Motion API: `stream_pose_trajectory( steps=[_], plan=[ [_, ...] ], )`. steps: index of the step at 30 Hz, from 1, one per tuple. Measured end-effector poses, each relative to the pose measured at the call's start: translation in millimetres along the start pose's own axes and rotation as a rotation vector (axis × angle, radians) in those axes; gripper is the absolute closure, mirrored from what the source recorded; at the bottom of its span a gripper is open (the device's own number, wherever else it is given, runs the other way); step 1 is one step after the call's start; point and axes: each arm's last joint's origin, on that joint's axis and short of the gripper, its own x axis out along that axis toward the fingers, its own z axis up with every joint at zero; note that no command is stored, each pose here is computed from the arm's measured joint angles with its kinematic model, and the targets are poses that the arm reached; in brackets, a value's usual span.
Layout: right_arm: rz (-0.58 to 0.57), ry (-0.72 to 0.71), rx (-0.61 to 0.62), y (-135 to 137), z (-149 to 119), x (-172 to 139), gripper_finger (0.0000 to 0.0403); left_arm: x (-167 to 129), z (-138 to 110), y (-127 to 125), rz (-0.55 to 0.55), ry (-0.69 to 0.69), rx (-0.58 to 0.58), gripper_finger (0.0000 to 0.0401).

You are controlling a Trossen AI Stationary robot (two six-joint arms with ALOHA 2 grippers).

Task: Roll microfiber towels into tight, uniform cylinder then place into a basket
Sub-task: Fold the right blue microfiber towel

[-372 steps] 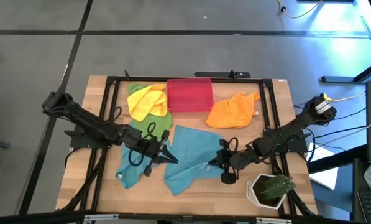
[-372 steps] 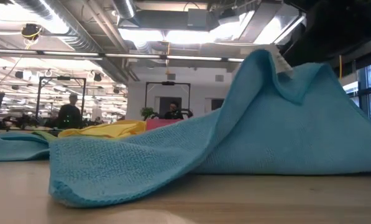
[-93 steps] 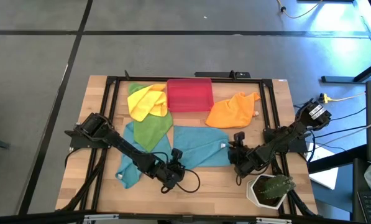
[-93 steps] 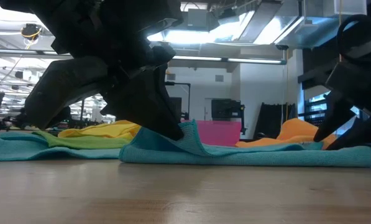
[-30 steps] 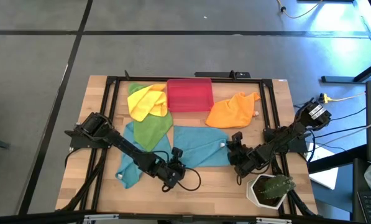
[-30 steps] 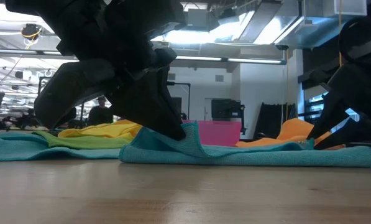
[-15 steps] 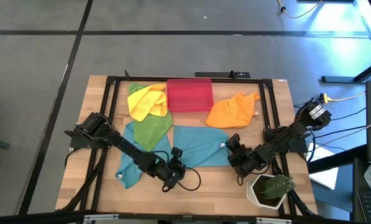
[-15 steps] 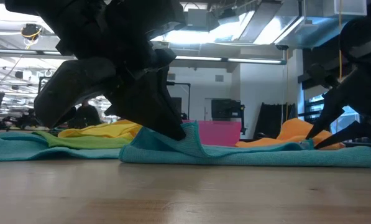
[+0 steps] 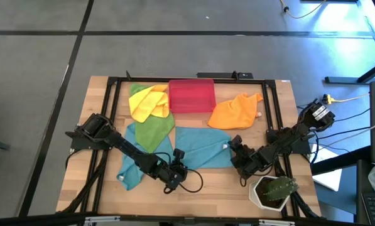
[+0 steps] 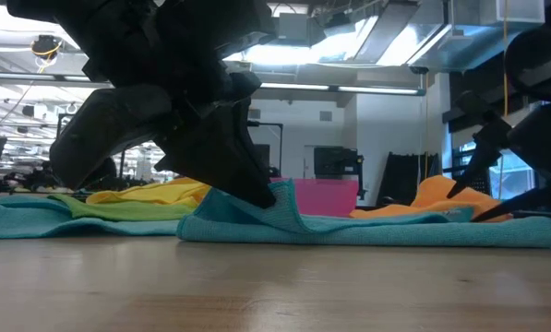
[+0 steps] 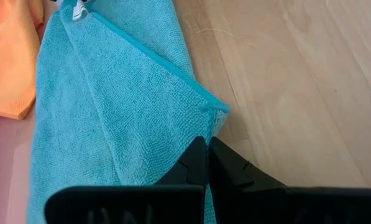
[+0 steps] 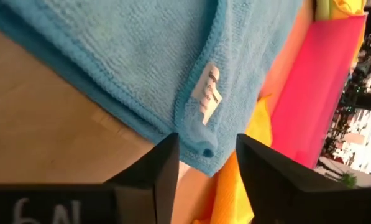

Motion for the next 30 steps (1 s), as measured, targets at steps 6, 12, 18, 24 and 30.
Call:
stream_pose_trajectory(
  steps=[6, 12, 18, 24, 30],
  plan=[
    [0.011, -0.001, -0.018, 0.4, -0.2, 0.0, 0.024, 0.0, 0.0, 0.0, 0.0, 0.0, 0.0, 0.0401],
    [0.055, 0.01, -0.043, -1.1, -2.0, 3.0, 0.0259, 0.0, 0.0, 0.0, 0.0, 0.0, 0.0, 0.0401],
    [0.074, 0.029, -0.073, -4.2, -4.3, 7.7, 0.0265, 0.0, 0.0, 0.0, 0.0, 0.0, -0.003, 0.0401],
    [0.069, 0.022, -0.081, -5.2, -3.3, 8.6, 0.0271, 0.0, 0.0, 0.0, 0.0, 0.0, -0.003, 0.0401],
    [0.065, 0.022, -0.08, -5.4, -3.2, 8.7, 0.0316, 0.0, 0.0, 0.0, 0.0, 0.0, -0.003, 0.0401]
  ],
)
